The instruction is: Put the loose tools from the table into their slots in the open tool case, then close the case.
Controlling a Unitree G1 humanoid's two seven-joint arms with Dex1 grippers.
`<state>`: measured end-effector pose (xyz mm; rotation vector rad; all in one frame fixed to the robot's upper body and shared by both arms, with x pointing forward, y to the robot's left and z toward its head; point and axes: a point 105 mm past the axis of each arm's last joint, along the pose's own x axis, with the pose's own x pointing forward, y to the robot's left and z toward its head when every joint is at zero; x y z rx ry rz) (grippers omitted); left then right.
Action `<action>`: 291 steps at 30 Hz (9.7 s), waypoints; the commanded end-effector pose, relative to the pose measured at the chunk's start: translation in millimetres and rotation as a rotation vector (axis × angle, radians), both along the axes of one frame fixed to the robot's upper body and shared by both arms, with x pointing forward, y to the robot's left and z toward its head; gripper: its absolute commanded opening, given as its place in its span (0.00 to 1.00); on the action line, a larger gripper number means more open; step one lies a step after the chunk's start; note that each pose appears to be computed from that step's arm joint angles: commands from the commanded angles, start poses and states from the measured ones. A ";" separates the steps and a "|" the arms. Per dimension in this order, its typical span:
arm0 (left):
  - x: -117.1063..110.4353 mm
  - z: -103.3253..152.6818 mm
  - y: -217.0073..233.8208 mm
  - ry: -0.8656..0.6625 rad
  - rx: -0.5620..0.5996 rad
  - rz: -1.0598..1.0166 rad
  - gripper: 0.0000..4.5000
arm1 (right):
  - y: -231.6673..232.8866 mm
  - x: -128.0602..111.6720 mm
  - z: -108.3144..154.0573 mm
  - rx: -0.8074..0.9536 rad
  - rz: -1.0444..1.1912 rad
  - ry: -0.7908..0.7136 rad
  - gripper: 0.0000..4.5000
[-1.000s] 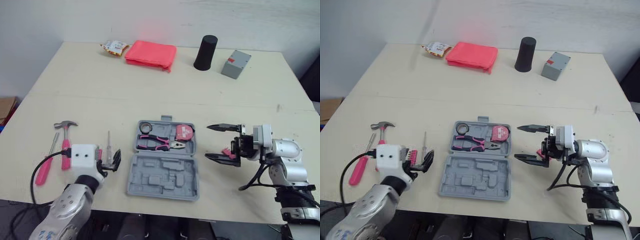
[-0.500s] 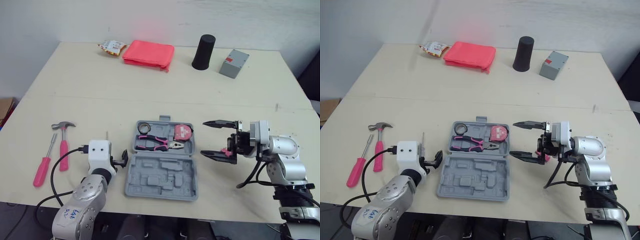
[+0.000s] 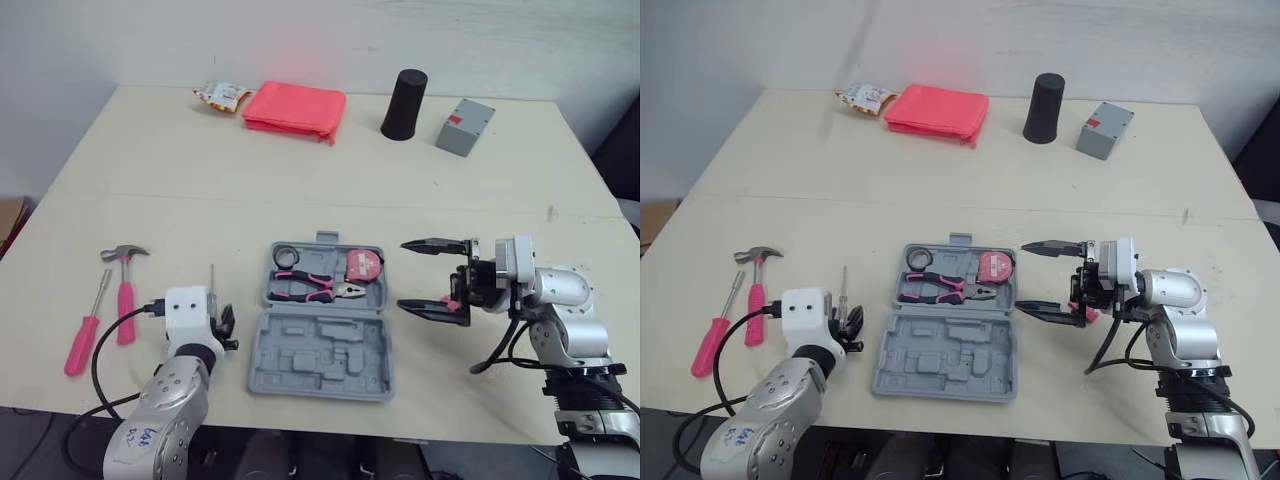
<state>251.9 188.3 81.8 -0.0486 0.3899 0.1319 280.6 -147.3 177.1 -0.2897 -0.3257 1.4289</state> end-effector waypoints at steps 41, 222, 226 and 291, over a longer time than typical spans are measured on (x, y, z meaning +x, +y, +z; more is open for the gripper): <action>17.8 53.3 -109.8 0.037 0.668 -1.596 0.00 | -21.9 -23.5 -7.4 -0.128 -0.102 -0.030 1.00; -7.9 26.2 139.7 0.109 -0.053 0.204 0.99 | -18.9 1.3 -0.2 0.047 -0.095 -0.132 1.00; -13.0 2.1 142.9 0.180 -0.076 0.218 0.99 | -16.3 -2.9 5.3 0.092 -0.079 -0.136 1.00; 23.0 37.9 -75.6 0.136 0.561 -1.576 0.35 | -82.8 -61.7 -52.3 -0.095 -0.246 0.093 1.00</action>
